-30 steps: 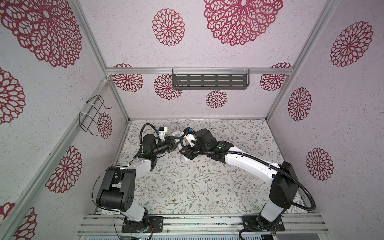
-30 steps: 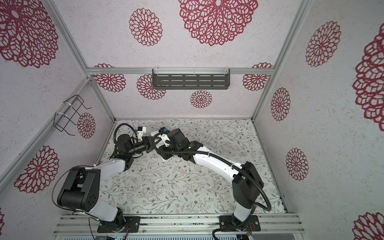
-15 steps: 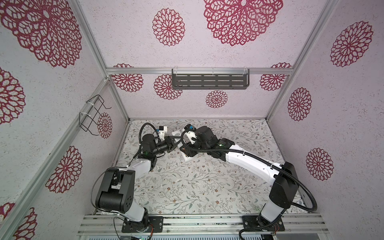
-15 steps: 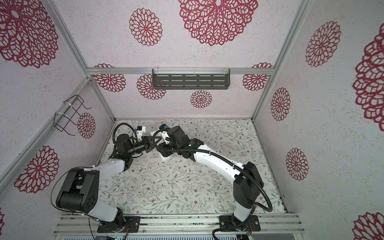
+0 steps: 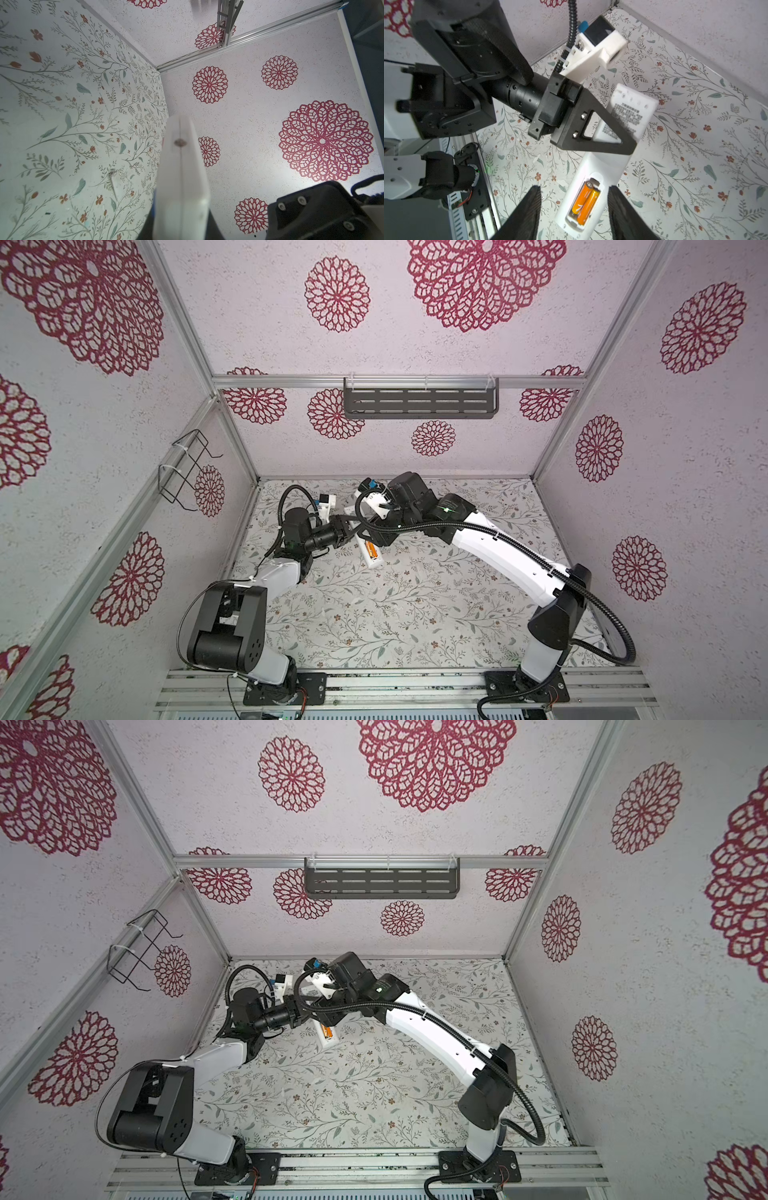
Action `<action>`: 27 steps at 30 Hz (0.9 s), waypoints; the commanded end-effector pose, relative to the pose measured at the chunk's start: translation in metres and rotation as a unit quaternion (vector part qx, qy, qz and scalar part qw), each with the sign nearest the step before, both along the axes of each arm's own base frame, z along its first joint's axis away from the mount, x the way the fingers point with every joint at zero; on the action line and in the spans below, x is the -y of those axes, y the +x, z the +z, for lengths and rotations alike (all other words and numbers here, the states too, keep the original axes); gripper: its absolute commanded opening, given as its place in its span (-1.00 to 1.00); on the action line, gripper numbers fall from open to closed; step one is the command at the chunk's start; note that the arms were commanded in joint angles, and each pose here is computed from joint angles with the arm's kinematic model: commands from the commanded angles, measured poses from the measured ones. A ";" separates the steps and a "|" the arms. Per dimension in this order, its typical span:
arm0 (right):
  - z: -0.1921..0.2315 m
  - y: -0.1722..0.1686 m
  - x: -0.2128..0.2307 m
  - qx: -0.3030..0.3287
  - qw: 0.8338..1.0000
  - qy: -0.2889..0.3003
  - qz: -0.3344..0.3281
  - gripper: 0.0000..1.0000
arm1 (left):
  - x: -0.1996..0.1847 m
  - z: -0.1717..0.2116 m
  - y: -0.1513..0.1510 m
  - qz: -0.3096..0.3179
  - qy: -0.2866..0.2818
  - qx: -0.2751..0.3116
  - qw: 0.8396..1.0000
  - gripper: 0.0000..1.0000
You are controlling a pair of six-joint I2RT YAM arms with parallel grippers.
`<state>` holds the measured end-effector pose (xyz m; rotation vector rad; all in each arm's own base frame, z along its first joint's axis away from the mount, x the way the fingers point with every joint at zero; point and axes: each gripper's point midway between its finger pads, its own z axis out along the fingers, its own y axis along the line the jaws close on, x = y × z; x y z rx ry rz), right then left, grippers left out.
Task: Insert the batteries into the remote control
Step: 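Press the second orange battery down into the compartment with the right gripper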
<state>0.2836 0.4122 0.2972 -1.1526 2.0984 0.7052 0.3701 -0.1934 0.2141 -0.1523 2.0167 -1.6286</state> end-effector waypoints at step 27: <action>-0.027 -0.039 0.009 0.057 0.980 -0.158 0.107 -0.19 | 0.017 0.025 -0.034 -0.104 -0.002 0.025 0.994 -1.00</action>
